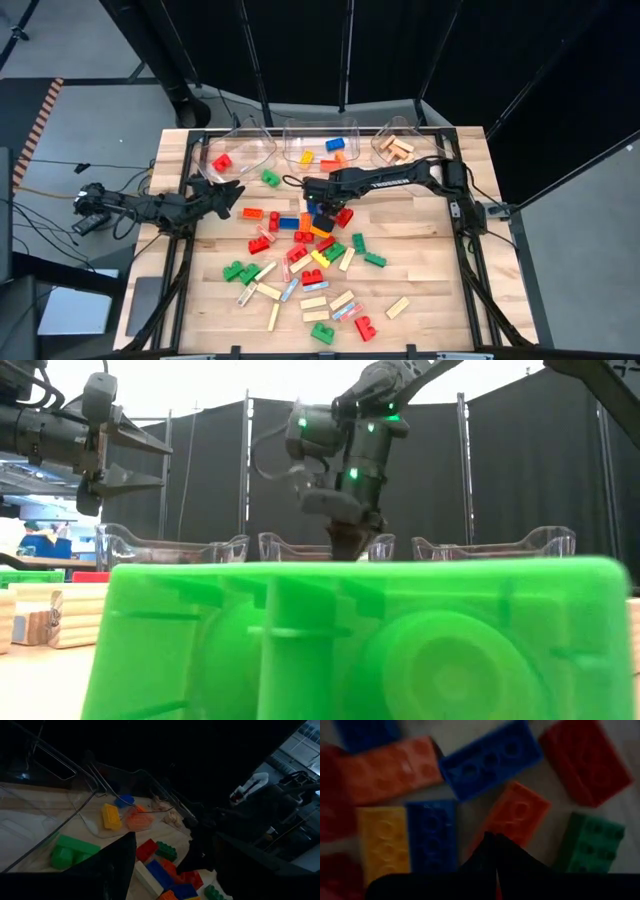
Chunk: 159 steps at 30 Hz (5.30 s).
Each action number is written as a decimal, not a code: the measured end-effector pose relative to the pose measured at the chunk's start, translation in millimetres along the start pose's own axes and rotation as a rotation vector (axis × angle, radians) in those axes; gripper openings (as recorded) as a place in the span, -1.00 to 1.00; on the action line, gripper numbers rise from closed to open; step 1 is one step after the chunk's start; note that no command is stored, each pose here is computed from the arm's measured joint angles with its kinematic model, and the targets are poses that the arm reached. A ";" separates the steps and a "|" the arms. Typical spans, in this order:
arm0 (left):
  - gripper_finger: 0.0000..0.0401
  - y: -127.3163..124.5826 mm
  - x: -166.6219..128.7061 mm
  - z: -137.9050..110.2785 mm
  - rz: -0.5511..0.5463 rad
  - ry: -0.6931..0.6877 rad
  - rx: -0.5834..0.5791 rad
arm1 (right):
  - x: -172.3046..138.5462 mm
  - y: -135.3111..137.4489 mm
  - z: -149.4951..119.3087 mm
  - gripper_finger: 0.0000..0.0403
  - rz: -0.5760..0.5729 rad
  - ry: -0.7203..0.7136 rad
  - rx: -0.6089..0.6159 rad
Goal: Sort blocks by size
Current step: Put the large orange game piece into the middle transparent bin, then put the large green game piece into the middle transparent bin, then put the large red game piece into the middle transparent bin
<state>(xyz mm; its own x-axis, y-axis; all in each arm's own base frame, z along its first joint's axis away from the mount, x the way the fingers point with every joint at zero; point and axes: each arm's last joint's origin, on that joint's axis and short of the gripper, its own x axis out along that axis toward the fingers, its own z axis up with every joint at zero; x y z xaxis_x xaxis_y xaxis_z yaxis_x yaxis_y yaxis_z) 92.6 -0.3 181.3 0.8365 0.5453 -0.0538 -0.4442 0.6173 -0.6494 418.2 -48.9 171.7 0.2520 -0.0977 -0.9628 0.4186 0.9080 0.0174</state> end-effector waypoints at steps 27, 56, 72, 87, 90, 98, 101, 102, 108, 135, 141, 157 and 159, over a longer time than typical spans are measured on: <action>0.34 0.1 0.0 -0.2 -0.001 0.003 -0.009 | -47.8 -58.2 -29.4 -0.19 -0.082 0.156 0.049; 0.34 -0.9 0.0 -1.2 -0.037 0.038 0.001 | 10.3 -78.4 -44.2 0.27 0.014 -0.099 0.152; 0.34 -0.9 0.0 -1.3 -0.036 0.038 0.002 | 19.8 -71.5 -54.9 -0.24 0.005 -0.119 0.279; 0.34 -0.7 -0.1 -1.4 -0.035 0.039 0.005 | -79.3 -69.5 -15.5 -0.24 -0.099 -0.479 0.274; 0.34 -0.4 0.0 -1.8 -0.032 0.042 0.008 | -92.1 -94.2 -5.0 -0.24 -0.227 -0.565 0.318; 0.34 -0.5 -0.1 -1.7 -0.033 0.042 0.003 | -96.1 -146.0 5.3 0.46 -0.196 -0.623 0.416; 0.34 -0.5 -0.1 -1.6 -0.033 0.041 0.001 | -95.2 -152.6 4.4 0.57 -0.100 -0.605 0.478; 0.34 -0.5 -0.1 -1.6 -0.033 0.041 0.001 | -95.3 -152.2 5.0 0.57 -0.042 -0.601 0.475; 0.34 -0.5 -0.1 -1.6 -0.033 0.041 0.004 | -98.6 -104.2 9.9 0.44 0.282 -0.601 0.212; 0.34 -0.5 -0.1 -3.1 -0.052 0.072 0.008 | 6.3 -66.2 5.8 0.24 -0.041 -0.374 0.004; 0.34 0.0 -0.1 -3.7 -0.047 0.077 0.015 | 24.9 -60.6 1.8 0.22 -0.031 -0.319 -0.028; 0.34 0.9 -0.1 -4.5 -0.039 0.080 0.029 | 31.2 -55.9 -0.5 -0.24 -0.087 -0.311 -0.006; 0.34 0.9 -0.1 -4.4 -0.039 0.080 0.030 | 30.9 -53.8 -0.5 -0.40 -0.068 -0.311 -0.012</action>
<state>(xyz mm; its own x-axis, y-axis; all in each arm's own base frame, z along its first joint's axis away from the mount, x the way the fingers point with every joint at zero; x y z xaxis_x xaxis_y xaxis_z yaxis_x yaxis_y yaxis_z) 93.6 -2.3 177.4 0.8757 0.4744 -0.0901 -0.4193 0.6544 -0.6292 402.9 -100.6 140.8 0.4789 -0.2769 -0.8331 0.4341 0.8995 -0.0495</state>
